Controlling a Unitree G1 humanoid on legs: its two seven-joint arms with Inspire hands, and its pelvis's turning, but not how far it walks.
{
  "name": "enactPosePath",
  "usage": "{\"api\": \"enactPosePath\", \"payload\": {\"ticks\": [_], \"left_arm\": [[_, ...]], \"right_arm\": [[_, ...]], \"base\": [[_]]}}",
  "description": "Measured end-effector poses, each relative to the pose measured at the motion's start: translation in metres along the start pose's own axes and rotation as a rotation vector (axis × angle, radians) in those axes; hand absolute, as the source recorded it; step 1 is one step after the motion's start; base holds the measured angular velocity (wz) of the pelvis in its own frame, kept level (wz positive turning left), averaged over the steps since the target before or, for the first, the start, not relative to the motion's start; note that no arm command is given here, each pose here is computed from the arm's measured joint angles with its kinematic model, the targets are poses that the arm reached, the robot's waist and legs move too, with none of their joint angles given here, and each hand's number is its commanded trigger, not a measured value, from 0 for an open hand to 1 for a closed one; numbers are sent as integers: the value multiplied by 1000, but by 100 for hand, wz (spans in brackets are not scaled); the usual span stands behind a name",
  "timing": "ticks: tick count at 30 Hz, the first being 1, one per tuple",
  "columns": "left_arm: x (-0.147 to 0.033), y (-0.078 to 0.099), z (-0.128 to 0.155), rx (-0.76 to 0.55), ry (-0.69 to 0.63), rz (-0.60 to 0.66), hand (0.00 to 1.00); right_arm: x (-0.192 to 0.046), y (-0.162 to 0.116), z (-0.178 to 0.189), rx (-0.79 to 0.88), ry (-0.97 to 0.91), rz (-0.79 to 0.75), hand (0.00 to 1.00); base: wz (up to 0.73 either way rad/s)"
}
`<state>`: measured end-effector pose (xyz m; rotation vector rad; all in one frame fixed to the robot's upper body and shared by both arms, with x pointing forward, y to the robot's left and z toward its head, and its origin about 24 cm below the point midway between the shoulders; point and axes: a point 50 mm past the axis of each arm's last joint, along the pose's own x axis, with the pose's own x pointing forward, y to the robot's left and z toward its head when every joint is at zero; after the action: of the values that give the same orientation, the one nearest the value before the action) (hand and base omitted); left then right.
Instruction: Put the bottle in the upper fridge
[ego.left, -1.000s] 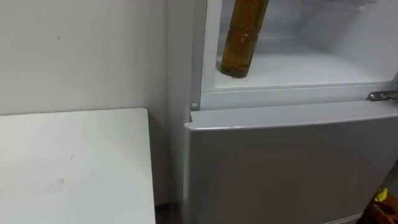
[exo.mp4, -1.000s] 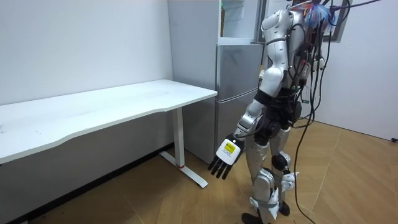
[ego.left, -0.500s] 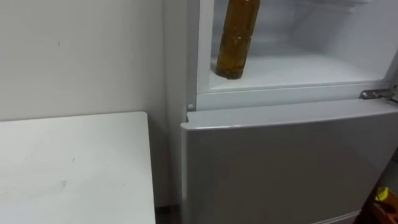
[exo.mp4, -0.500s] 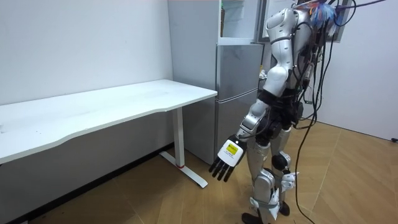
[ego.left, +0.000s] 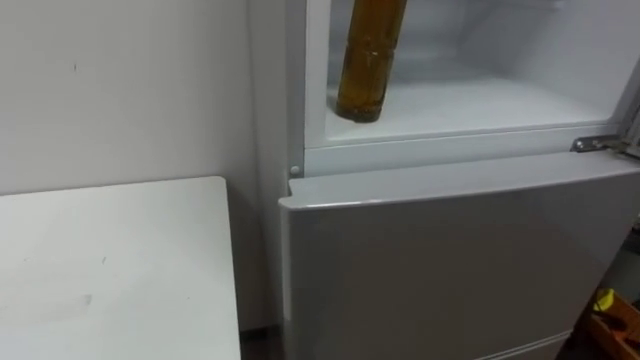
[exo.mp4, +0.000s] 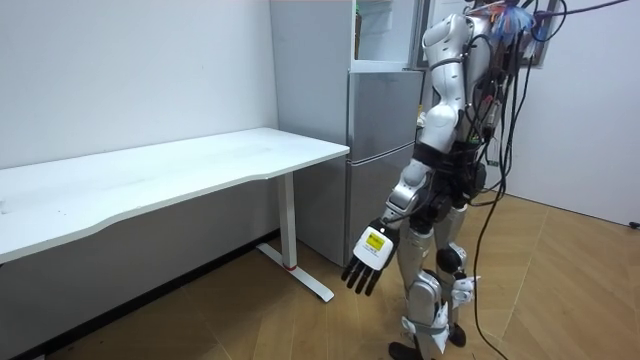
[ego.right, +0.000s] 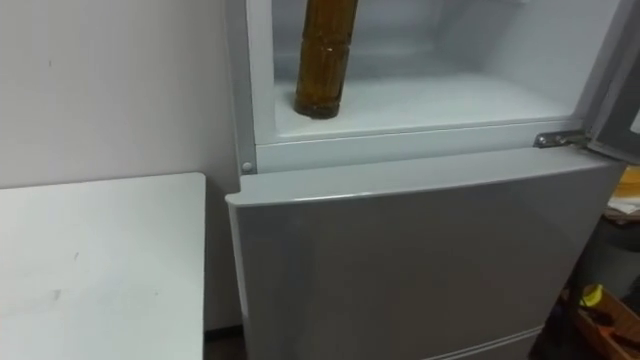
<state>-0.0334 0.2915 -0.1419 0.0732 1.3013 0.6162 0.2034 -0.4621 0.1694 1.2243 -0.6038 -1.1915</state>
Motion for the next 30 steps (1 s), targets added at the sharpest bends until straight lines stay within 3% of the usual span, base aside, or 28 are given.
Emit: {"api": "enactPosePath", "payload": {"ticks": [3, 15, 16, 30], "left_arm": [[0, 0, -1, 1, 2, -12, 0], [0, 0, -3, 0, 9, -16, 0], [0, 0, -3, 0, 9, -16, 0], [-3, 6, -15, -40, 42, 10, 0]], "right_arm": [[-1, 9, 0, -9, 3, 74, 0], [-3, 16, -9, 14, 53, 99, 0], [-3, 17, -11, 7, 57, 105, 100], [-5, 13, -26, -85, 150, 75, 100]], "base": [[0], [-3], [-3], [-2]]}}
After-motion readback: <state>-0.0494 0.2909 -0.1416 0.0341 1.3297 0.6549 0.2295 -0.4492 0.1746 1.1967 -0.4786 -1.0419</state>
